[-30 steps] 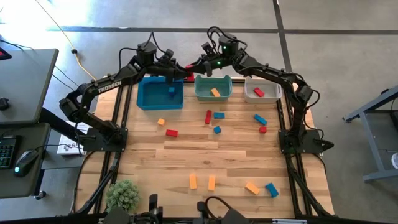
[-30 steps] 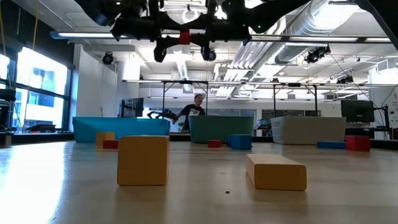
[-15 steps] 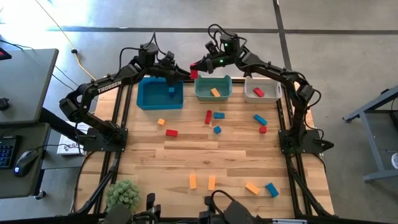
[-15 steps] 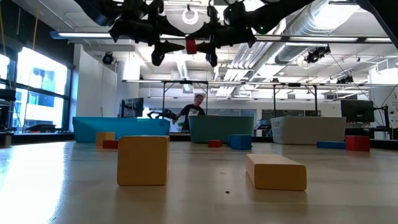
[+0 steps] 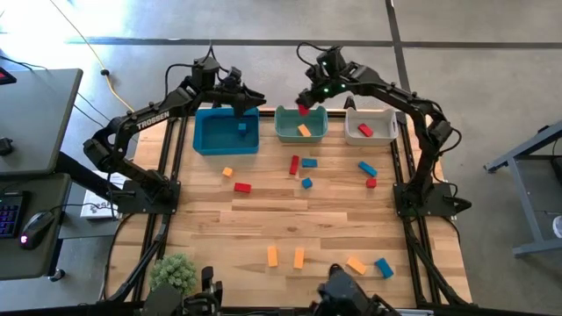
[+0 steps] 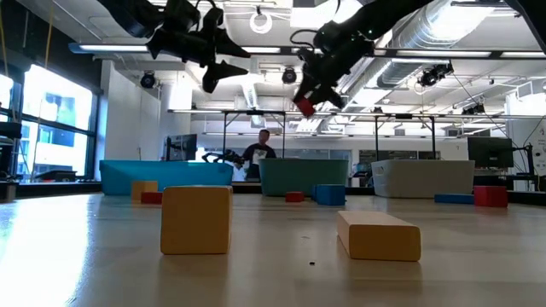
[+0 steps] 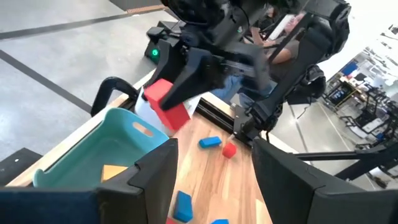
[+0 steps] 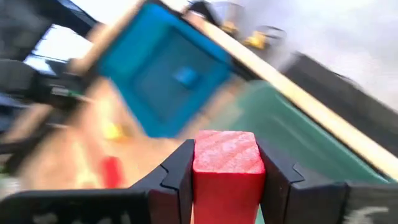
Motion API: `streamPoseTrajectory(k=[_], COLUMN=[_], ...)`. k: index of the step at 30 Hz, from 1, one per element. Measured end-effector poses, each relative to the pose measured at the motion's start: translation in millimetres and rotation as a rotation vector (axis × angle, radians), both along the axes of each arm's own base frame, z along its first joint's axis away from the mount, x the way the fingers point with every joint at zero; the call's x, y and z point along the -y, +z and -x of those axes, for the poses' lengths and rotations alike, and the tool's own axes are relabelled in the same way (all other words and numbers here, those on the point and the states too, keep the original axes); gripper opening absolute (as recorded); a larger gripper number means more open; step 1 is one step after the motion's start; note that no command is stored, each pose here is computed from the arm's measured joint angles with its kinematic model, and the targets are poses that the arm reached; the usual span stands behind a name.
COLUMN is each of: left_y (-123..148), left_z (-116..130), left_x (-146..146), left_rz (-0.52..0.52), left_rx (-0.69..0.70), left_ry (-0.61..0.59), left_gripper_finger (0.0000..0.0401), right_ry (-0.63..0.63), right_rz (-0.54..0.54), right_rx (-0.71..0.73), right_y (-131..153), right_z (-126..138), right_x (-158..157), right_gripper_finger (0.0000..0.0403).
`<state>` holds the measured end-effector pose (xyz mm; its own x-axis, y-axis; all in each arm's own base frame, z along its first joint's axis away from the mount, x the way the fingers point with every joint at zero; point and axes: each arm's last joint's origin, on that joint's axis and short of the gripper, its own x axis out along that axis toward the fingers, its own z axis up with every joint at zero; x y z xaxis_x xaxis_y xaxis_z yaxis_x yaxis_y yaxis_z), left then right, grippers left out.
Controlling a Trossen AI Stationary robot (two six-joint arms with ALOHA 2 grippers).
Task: Sort & place blocks by color
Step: Put the red block into the grey bin
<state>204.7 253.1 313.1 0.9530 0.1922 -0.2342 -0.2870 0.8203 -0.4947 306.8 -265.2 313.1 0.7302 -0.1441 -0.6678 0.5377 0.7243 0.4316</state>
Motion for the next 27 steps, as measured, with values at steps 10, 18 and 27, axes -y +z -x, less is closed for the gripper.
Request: streamPoseTrajectory(k=[10,18,27], left_y=[0,0,-1], left_z=[0,0,1], left_x=[0,-2,-3], left_rz=[-0.019,-0.078,-0.113], left_rx=[-0.009,-0.036,-0.058], left_ry=[0.016,0.060,0.104], left_gripper_finger=[0.0195,0.0195,0.0195], right_ry=[-0.222,-0.416,-0.480], right_rz=[0.055,0.075,-0.042], right_rx=[-0.394,-0.689,-0.861], right_y=[-6,-14,-64], right_z=[36,61,82], right_x=[-2,-2,-6], right_gripper_finger=[0.0105,0.0105,0.0105])
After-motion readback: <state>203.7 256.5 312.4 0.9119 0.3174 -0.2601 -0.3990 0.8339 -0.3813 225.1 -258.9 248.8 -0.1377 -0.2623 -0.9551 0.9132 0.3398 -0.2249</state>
